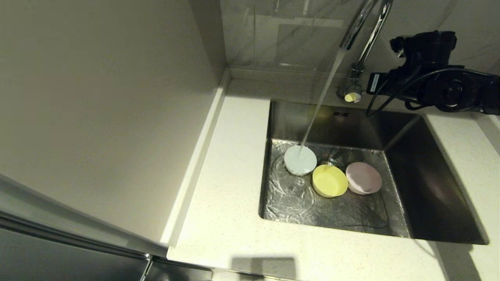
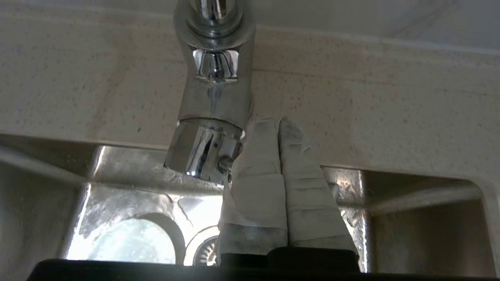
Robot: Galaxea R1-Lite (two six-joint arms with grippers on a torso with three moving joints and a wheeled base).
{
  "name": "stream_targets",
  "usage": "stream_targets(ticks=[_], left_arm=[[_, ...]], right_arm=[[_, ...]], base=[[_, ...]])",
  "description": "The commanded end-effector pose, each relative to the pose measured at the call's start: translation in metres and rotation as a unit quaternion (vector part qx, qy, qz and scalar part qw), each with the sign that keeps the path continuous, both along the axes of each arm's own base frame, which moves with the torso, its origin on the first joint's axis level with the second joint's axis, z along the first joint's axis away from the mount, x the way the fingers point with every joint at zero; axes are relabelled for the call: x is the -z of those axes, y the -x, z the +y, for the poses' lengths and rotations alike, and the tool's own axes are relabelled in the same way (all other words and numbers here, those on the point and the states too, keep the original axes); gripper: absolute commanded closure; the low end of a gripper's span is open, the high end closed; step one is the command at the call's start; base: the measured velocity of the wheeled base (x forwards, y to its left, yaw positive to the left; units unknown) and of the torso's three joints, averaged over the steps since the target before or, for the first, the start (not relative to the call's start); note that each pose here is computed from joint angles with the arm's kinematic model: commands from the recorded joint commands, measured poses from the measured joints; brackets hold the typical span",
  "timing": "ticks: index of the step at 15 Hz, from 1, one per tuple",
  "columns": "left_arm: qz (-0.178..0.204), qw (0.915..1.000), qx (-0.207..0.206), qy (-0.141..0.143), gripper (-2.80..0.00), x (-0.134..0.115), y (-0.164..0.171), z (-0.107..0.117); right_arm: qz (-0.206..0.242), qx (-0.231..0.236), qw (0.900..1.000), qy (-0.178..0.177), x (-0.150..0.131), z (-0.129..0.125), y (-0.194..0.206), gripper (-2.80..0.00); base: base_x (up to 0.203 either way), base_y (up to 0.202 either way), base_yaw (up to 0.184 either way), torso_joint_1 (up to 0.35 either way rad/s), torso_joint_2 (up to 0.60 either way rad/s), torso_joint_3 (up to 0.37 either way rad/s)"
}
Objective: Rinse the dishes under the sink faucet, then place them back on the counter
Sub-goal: Turn off the faucet
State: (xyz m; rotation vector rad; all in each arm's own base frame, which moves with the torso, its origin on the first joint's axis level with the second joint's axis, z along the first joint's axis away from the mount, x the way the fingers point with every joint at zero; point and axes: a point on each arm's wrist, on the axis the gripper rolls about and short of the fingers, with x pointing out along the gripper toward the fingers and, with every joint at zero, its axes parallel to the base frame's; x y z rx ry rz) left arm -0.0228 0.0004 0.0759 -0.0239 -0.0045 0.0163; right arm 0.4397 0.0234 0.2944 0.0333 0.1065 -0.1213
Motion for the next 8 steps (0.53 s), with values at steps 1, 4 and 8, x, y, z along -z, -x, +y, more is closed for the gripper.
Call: stream_targets(ticks=[1, 4, 8], left_arm=[[-0.001, 1.0, 0.0, 0.0, 0.0, 0.0, 0.0, 0.0], [-0.001, 1.0, 0.0, 0.0, 0.0, 0.0, 0.0, 0.0], [-0.001, 1.0, 0.0, 0.0, 0.0, 0.0, 0.0, 0.0]], right_arm=[[0.003, 0.001, 1.0, 0.0, 0.004, -0.001, -0.004, 0.0], [-0.007, 0.006, 1.0, -0.005, -0.009, -0.007, 0.006, 0.0], [0.039, -0.013, 0.999, -0.009, -0.023, -0.008, 0.032, 0.0]], base=[[0.0, 0.0, 0.0, 0.0, 0.0, 0.0], [0.0, 0.0, 0.0, 0.0, 0.0, 0.0], [0.0, 0.0, 0.0, 0.0, 0.0, 0.0]])
